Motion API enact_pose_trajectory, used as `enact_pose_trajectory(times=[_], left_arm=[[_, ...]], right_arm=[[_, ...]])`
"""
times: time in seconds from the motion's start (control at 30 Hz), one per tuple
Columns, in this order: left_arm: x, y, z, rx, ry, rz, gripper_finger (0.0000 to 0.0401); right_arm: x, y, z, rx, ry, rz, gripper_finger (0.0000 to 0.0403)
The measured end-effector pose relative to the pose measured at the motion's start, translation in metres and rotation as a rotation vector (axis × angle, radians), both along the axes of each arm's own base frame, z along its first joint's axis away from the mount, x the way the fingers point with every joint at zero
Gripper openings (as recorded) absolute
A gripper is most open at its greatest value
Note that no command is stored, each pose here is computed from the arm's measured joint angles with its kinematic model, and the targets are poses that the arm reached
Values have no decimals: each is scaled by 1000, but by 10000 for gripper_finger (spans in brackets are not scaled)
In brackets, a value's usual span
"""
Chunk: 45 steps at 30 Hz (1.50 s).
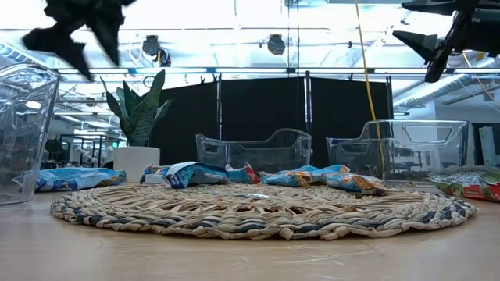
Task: Pick and place Granola Bars by type
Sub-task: Put the top left yellow granola bar into the top right transparent bin
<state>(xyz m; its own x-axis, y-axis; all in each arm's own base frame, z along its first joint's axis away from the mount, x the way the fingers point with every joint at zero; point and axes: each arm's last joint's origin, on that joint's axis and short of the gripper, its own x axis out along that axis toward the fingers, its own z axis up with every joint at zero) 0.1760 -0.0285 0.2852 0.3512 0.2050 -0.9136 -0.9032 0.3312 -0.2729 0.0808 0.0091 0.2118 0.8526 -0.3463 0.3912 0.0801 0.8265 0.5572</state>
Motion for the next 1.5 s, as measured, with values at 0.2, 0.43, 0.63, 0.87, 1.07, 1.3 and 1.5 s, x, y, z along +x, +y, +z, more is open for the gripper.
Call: enact_pose_trajectory(times=[0.2,0.43,0.63,0.87,1.07,1.3,1.5], left_arm=[[11,0,-24,36,220,111,299],[24,-3,-60,91,398,129,310],[20,-2,-87,105,463,209,310],[9,0,-120,91,441,265,310],[3,2,-137,92,411,286,310],[4,3,-153,70,307,270,310],[6,7,-155,74,302,235,263]], right_arm=[[0,1,0,-29,0,16,208],[0,1,0,-33,-1,22,208],[1,2,1,-54,-5,59,208],[0,2,1,-52,-11,59,208],[-1,2,3,-44,-36,58,208],[-1,2,3,-44,-34,56,208],[-1,1,3,-42,-38,55,208]])
